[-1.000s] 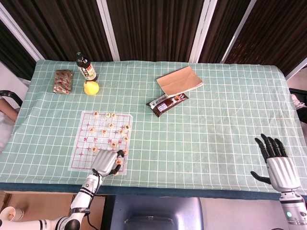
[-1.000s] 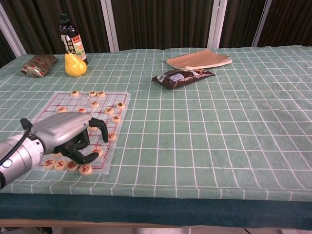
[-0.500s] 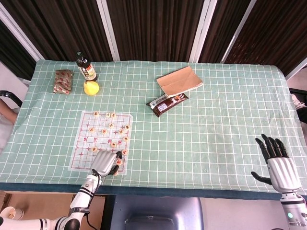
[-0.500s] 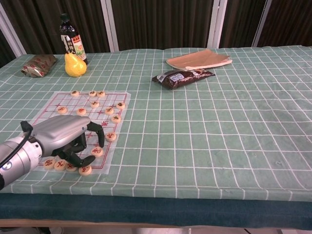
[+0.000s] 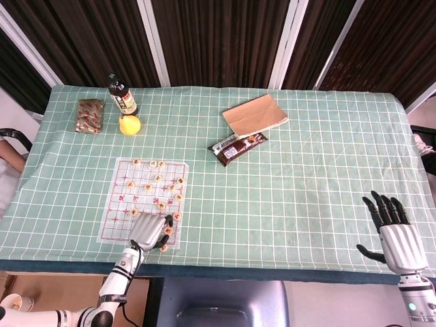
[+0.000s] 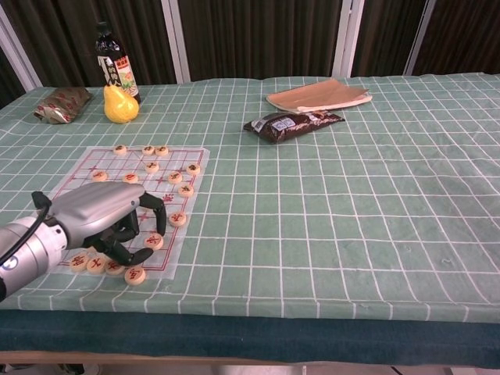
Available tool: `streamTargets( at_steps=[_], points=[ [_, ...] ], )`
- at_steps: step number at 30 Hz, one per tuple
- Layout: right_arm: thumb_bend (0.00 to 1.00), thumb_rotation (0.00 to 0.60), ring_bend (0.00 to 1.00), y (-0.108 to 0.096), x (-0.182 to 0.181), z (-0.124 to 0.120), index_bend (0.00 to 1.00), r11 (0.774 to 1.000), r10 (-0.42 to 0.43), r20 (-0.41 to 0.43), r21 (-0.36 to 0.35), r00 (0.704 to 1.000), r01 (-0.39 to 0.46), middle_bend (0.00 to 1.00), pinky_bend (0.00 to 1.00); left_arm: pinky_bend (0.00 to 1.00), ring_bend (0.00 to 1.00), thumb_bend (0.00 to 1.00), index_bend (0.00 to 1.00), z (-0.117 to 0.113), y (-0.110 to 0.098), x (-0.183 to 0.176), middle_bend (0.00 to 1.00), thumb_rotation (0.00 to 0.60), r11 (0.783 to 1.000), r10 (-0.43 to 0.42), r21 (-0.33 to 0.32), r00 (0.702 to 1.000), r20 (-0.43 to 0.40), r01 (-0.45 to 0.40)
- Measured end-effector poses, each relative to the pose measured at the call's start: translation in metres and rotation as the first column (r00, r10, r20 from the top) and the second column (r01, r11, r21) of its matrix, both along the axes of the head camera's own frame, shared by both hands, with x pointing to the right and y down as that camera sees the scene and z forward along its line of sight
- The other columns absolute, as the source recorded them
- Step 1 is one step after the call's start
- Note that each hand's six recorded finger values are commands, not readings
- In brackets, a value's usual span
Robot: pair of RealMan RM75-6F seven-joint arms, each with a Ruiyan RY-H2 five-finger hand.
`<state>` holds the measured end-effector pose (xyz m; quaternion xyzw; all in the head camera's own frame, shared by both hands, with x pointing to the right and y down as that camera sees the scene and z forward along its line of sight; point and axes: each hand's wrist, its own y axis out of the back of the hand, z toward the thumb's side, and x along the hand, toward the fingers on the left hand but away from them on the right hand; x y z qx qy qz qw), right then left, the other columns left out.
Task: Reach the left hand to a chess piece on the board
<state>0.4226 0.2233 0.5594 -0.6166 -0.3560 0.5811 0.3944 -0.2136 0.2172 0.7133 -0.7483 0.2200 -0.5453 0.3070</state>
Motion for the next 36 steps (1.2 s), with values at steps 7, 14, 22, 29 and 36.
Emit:
streamTargets(
  at_steps=[7,14,22,29,36],
  points=[
    [0.15,0.6,0.0,0.0,-0.001,0.0,0.0,1.0,-0.001,0.0,-0.001,1.0,0.001,0.0,0.0,1.0,1.0,0.36,0.51,-0.002,-0.005,-0.003,1.0,0.6,1.0,-0.014,0.013,1.0,-0.003,0.014],
    [0.15,0.6,0.0,0.0,0.001,0.001,0.0,1.0,0.004,-0.003,-0.004,1.0,-0.004,0.0,0.0,1.0,1.0,0.35,0.51,0.004,-0.01,-0.008,1.0,0.6,0.999,-0.04,0.009,0.999,0.007,0.04],
    [0.15,0.6,0.0,-0.001,0.002,-0.002,0.0,1.0,0.012,-0.002,0.007,1.0,-0.012,0.0,0.0,1.0,1.0,0.35,0.49,0.006,-0.012,-0.007,1.0,0.6,0.999,-0.046,0.011,0.999,-0.003,0.046],
    [0.15,0.6,0.0,-0.001,0.004,-0.004,0.0,1.0,0.015,0.001,0.009,1.0,-0.015,0.0,0.0,1.0,1.0,0.36,0.42,0.007,-0.011,-0.006,1.0,0.6,0.999,-0.038,0.02,0.999,-0.005,0.038],
    [0.15,0.6,0.0,0.0,0.003,-0.003,0.0,1.0,0.01,0.006,-0.009,1.0,-0.01,0.0,0.0,1.0,1.0,0.36,0.39,0.005,-0.011,-0.004,1.0,0.6,0.999,-0.027,0.028,1.0,-0.013,0.027]
  ],
)
